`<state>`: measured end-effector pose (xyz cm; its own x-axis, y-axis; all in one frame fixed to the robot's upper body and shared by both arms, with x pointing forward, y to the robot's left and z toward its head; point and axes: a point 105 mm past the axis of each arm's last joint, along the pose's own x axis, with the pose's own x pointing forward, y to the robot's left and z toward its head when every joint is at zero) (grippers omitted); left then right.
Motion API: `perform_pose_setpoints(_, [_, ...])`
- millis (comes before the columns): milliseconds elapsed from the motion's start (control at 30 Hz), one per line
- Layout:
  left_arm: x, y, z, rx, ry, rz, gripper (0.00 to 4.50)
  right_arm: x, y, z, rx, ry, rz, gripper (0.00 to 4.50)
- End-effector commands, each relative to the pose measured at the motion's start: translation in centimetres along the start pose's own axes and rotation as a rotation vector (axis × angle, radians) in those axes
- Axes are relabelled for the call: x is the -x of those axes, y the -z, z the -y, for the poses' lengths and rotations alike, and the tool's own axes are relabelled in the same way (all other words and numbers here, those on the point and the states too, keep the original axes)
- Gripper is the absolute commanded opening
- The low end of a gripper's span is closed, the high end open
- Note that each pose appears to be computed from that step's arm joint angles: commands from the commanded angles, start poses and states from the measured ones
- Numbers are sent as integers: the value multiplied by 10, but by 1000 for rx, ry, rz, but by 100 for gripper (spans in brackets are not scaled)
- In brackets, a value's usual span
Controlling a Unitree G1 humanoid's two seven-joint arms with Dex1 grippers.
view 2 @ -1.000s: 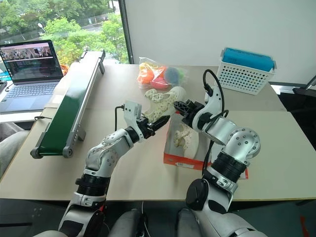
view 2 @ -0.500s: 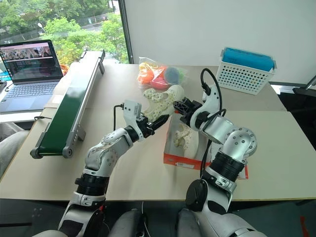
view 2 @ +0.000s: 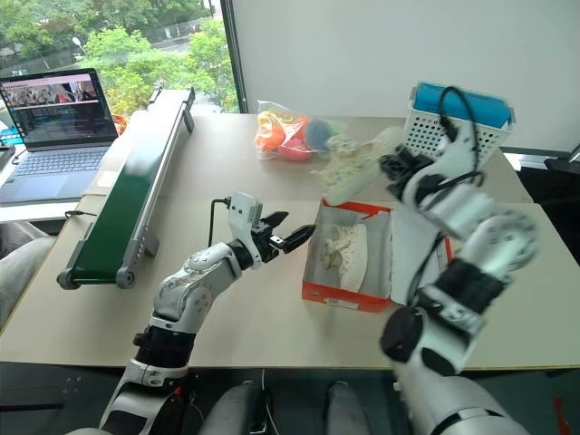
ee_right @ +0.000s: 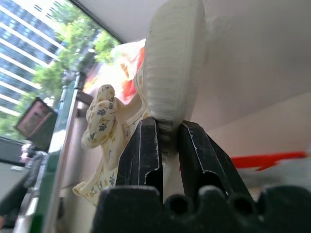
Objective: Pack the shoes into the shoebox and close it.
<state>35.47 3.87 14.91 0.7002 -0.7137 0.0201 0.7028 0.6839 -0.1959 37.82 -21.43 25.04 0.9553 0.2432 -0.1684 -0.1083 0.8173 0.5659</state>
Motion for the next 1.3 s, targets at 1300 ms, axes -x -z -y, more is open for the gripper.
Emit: perform_pose_setpoints(1300, [7, -4, 6, -24, 12, 19, 445, -10, 90, 36, 517, -51, -654, 19])
